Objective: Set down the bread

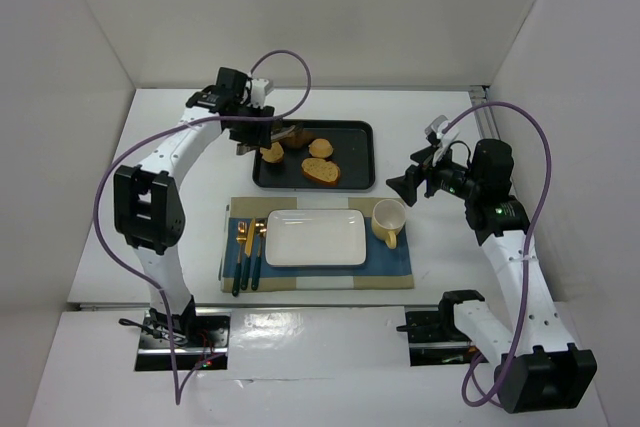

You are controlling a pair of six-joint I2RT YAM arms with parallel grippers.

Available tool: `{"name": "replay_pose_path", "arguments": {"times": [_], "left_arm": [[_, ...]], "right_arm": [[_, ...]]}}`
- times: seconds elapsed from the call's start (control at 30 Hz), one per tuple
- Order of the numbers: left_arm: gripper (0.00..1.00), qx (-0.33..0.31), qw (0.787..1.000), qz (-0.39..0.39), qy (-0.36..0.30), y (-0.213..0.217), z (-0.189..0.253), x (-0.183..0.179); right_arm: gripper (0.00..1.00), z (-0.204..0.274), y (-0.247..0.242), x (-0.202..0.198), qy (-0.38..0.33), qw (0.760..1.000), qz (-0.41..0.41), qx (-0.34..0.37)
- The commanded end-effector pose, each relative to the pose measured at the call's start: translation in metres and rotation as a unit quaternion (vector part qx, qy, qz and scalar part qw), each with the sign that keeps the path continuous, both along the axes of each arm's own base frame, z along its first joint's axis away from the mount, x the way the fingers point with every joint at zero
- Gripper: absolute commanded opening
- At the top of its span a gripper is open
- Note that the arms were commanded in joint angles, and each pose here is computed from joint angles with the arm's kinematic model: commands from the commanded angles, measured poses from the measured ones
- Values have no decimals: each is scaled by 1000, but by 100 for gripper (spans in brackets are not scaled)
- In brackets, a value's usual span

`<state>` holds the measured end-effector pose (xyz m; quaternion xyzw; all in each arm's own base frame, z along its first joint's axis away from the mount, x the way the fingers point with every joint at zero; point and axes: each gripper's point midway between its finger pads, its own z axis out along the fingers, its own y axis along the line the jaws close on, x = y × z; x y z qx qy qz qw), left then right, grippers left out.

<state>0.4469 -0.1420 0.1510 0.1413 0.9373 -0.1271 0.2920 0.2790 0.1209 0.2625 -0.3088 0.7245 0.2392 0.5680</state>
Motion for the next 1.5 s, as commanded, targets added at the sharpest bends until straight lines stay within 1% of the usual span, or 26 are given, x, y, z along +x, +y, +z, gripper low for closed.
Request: {"name": "replay_pose_path", "arguments": {"times": [0.0, 0.23, 0.3, 0.4, 0.57, 0.83, 0.97, 1.03, 1.17, 1.33, 1.47], "left_arm": [[64, -28, 999, -37, -27, -7, 15, 4], [64, -40, 998, -44, -25, 6, 15, 3], [64, -39, 999, -33, -19, 16, 10, 3], [64, -42, 999, -31, -14, 19, 7, 2], [64, -52, 997, -54, -1, 13, -5, 1], [64, -73, 992, -99, 9, -2, -5, -9], [65, -70, 992, -106, 22, -5, -12, -12], [68, -69, 992, -105, 32, -5, -17, -14], [71, -48, 993, -97, 40, -1, -27, -17], [71, -34, 995, -83, 41, 5, -31, -15], [71, -26, 997, -72, 30, 9, -25, -14]], "right_arm": [[100, 13, 1, 1, -20, 1000, 8, -3], [100, 11, 0, 0, -16, 1000, 8, -4], [100, 11, 0, 0, -16, 1000, 8, -4], [100, 11, 0, 0, -16, 1000, 8, -4], [100, 11, 0, 0, -16, 1000, 8, -4], [100, 11, 0, 0, -16, 1000, 8, -4], [100, 11, 0, 0, -16, 1000, 8, -4], [100, 11, 0, 0, -16, 1000, 8, -4], [100, 13, 0, -1, -20, 1000, 8, -3], [100, 13, 0, -1, -20, 1000, 8, -3], [100, 14, 2, -2, -20, 1000, 12, -2]]}}
